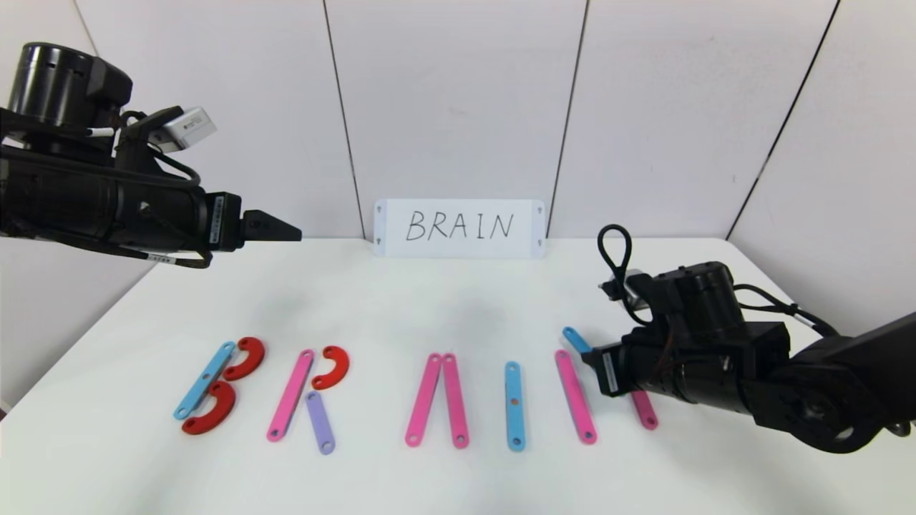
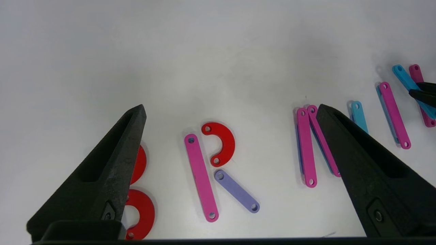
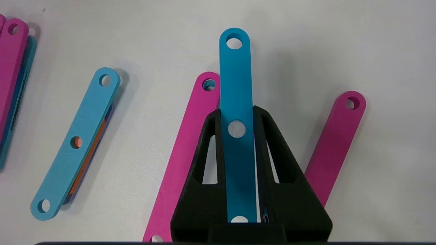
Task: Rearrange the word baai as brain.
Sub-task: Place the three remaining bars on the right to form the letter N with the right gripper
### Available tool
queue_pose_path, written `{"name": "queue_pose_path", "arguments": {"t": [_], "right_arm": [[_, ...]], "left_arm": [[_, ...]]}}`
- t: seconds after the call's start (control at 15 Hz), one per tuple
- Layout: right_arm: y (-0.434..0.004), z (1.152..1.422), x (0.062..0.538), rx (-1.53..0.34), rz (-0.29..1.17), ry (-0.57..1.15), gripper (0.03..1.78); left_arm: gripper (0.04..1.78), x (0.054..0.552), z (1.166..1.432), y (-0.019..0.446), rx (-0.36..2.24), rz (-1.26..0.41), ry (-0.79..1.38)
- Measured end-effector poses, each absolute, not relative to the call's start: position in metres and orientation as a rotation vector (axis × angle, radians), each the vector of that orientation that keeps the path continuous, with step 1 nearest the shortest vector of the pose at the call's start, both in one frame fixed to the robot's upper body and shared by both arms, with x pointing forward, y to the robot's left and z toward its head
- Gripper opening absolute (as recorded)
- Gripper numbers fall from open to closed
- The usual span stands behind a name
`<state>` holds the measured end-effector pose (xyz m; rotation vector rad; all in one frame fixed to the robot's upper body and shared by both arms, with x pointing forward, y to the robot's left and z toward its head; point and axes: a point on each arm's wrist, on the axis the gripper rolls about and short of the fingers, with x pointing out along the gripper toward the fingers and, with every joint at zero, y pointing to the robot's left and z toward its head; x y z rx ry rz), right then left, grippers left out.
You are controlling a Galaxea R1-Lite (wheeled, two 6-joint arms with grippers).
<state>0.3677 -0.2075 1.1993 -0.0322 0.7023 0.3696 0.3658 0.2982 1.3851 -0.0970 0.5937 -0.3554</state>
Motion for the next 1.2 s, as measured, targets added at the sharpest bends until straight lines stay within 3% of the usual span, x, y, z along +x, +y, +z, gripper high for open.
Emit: {"name": "queue_pose_path", "arguments": {"t": [1.2], "right_arm": [[-0.219, 1.174, 0.348, -0.065, 0.380, 0.719, 0.27]], "left_arm": [[1.74, 0.366, 1.384, 0.297, -0.096, -0.359, 0.598]]}}
